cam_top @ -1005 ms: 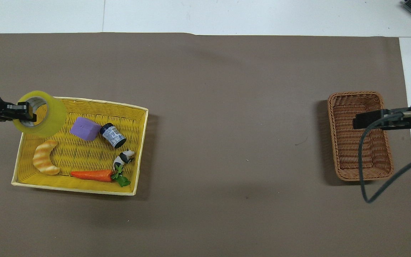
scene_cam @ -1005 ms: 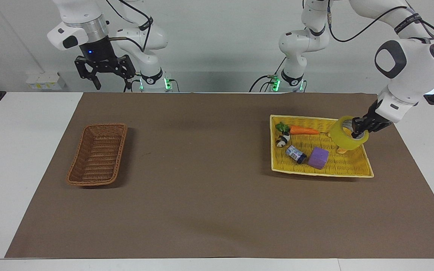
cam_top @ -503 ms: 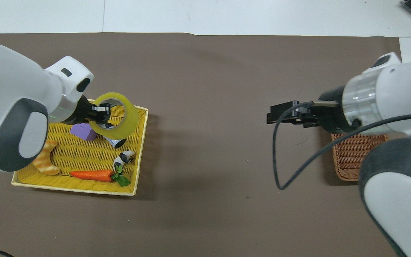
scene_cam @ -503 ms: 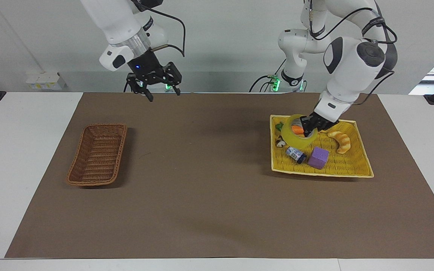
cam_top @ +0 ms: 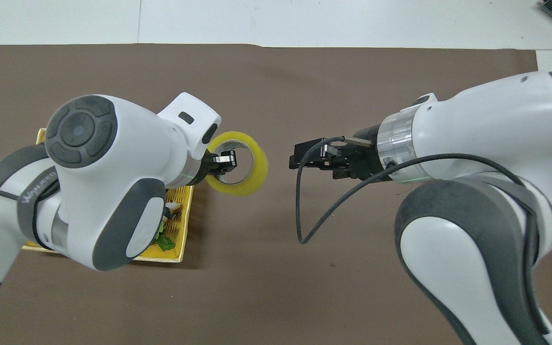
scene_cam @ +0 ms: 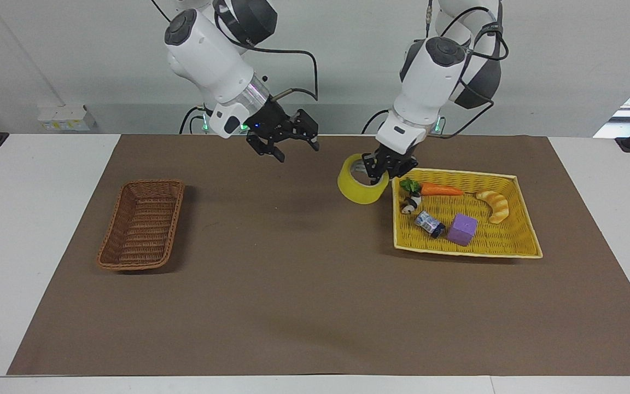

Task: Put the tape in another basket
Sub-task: 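Carry the tape toward center with the left gripper while the right gripper approaches, then grasp the tape with the right gripper while the left gripper releases it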

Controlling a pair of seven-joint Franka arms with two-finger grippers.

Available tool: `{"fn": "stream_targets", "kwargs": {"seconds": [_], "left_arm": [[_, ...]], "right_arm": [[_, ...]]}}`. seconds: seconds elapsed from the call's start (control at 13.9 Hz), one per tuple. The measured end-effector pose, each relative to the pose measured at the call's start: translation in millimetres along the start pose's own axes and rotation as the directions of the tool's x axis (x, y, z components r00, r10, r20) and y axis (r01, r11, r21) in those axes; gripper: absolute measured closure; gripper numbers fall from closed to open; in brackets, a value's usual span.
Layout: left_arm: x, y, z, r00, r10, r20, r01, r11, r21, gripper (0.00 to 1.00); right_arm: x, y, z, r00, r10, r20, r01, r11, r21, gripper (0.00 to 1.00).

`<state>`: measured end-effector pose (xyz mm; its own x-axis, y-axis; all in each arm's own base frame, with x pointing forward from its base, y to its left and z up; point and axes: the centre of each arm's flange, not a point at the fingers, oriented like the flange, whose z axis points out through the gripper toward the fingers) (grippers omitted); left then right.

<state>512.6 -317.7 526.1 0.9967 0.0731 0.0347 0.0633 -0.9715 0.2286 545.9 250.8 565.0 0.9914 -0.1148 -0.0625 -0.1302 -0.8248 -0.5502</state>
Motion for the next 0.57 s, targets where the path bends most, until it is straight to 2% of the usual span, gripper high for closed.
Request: {"fn": "stream_targets", "kwargs": {"seconds": [0.43, 0.57], "left_arm": [[-15.3, 35.3, -17.0, 1.0, -0.012, -0.014, 0.01, 0.99, -0.143, 0.78], [-20.4, 41.3, -26.5, 1.0, -0.01, -0.025, 0.006, 0.986, -0.166, 0.78]], "right_arm": [[-1.6, 3.5, 11.8, 1.0, 0.014, 0.006, -0.014, 1.0, 0.017, 0.0], [-2.9, 1.1, 8.5, 1.0, -0.006, 0.001, 0.006, 1.0, 0.021, 0.2]]}}
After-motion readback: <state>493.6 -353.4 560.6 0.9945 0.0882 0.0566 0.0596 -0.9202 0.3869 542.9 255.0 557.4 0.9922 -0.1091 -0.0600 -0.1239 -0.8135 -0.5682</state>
